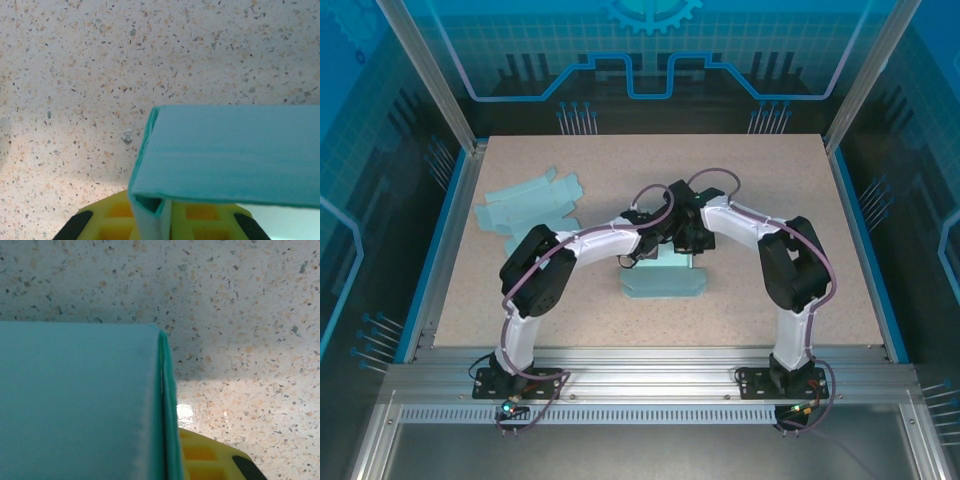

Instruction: Fold the paper box

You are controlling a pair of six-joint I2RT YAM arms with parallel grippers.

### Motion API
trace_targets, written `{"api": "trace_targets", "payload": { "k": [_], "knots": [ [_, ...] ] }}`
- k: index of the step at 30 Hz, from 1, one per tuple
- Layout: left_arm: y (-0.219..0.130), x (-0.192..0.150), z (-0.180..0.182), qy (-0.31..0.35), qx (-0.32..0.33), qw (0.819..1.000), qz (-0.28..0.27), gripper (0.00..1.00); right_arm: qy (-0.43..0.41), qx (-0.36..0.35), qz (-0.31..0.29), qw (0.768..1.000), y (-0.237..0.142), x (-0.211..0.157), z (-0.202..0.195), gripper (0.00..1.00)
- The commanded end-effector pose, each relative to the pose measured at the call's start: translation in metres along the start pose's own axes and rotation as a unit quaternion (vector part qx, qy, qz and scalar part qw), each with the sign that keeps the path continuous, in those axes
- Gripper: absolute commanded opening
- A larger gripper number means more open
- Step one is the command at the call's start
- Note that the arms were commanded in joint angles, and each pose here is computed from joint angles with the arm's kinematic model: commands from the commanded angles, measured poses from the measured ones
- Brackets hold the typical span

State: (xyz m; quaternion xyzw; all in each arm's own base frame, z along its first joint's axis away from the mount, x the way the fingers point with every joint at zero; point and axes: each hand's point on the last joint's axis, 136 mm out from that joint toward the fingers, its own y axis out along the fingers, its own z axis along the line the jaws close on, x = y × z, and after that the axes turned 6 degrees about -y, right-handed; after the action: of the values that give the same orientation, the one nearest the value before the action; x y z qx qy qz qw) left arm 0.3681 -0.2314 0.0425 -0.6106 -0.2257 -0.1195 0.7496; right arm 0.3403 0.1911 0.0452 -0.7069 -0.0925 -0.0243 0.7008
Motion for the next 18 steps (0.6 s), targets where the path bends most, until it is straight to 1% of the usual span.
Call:
{"api": "trace_targets", "payload": {
  "k": [1,4,7,9,11,14,16,18],
  "knots": [
    [0.032,-0.033,0.061,0.115,0.167,0.978,0.044,0.05,-0.044,-0.070,0.041,0.996,0.021,-0.032,0.000,0.05],
    [0.034,-0.035,0.066,0.117,0.173,0.977,0.046,0.02,-0.040,-0.072,0.042,0.996,0.021,-0.033,-0.001,0.05],
    [0.035,-0.034,0.074,0.112,0.176,0.977,0.050,0.04,-0.040,-0.077,0.046,0.995,0.023,-0.034,-0.002,0.05],
    [0.033,-0.033,0.075,0.107,0.167,0.979,0.053,0.11,-0.040,-0.079,0.050,0.995,0.025,-0.036,-0.002,0.05],
    [0.029,-0.033,0.066,0.090,0.127,0.986,0.058,0.21,-0.040,-0.080,0.054,0.995,0.027,-0.036,-0.002,0.04],
    [0.013,-0.026,0.041,0.053,0.035,0.997,0.054,0.36,-0.044,-0.089,0.062,0.993,0.030,-0.037,-0.003,0.04],
    [-0.004,-0.017,0.024,0.032,-0.025,0.998,0.051,0.45,-0.049,-0.098,0.067,0.992,0.030,-0.039,-0.005,0.04],
    [-0.021,-0.006,0.014,0.020,-0.064,0.997,0.041,0.51,-0.051,-0.101,0.070,0.991,0.028,-0.040,-0.007,0.04]
  ]
}}
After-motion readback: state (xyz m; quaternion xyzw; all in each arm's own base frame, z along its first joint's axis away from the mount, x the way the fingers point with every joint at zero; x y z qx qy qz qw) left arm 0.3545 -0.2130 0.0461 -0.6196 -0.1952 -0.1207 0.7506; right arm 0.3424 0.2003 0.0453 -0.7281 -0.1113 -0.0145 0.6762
